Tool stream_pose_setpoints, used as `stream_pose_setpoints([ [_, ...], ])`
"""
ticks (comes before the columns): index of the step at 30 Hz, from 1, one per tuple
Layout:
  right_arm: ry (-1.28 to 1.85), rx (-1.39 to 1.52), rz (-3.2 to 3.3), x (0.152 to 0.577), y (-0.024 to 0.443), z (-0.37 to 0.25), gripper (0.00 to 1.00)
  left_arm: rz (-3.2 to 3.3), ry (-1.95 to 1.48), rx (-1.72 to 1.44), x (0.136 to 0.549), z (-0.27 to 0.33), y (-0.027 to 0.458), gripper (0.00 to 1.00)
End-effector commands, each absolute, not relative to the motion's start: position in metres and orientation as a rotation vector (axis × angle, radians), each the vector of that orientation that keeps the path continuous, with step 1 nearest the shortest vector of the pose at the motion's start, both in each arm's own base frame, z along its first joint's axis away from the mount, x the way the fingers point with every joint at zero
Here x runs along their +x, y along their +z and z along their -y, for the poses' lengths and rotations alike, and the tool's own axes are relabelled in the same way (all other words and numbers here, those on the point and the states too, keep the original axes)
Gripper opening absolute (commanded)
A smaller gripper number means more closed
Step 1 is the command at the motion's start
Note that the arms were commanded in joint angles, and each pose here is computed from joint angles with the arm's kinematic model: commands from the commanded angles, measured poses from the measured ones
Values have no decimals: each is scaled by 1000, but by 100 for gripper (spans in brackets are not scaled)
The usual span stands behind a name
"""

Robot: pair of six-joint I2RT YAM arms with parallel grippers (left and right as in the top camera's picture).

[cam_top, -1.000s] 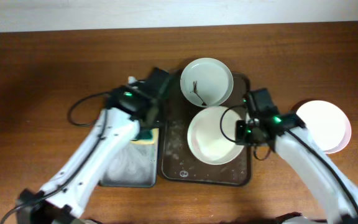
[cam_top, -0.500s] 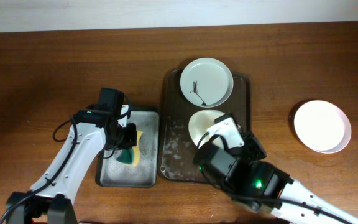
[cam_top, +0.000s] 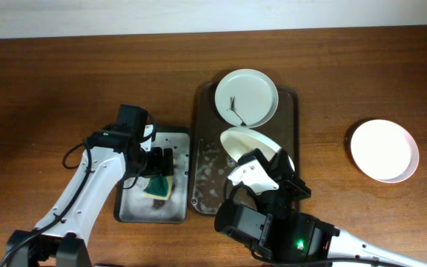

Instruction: Clean dirty plates on tray and stack at the side

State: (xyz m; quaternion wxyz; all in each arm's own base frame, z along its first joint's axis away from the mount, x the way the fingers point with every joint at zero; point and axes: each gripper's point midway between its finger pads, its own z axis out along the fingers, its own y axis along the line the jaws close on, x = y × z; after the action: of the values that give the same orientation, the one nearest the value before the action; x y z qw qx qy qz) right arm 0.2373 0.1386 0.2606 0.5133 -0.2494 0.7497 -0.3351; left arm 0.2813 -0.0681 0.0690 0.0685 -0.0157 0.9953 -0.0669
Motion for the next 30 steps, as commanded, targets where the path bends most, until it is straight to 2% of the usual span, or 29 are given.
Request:
stream_pose_setpoints([
  [1, -818, -556, -1768, 238, 269, -137, 4, -2979, -220, -39, 282, 69, 75, 99],
  [3, -870, -593, -1747, 238, 273, -136, 4, -2979, -220, -39, 282, 69, 75, 99],
  [7, -734, -554, -1806, 245, 264, -150, 4, -2979, -220, -39, 282, 69, 75, 99],
  [12, -855, -581, -1761, 249, 274, -141, 4, -2979, -220, -39, 282, 69, 75, 99],
  [30, -841, -575, -1763, 249, 274, -142, 4, -2979, -220, -39, 282, 69, 75, 99],
])
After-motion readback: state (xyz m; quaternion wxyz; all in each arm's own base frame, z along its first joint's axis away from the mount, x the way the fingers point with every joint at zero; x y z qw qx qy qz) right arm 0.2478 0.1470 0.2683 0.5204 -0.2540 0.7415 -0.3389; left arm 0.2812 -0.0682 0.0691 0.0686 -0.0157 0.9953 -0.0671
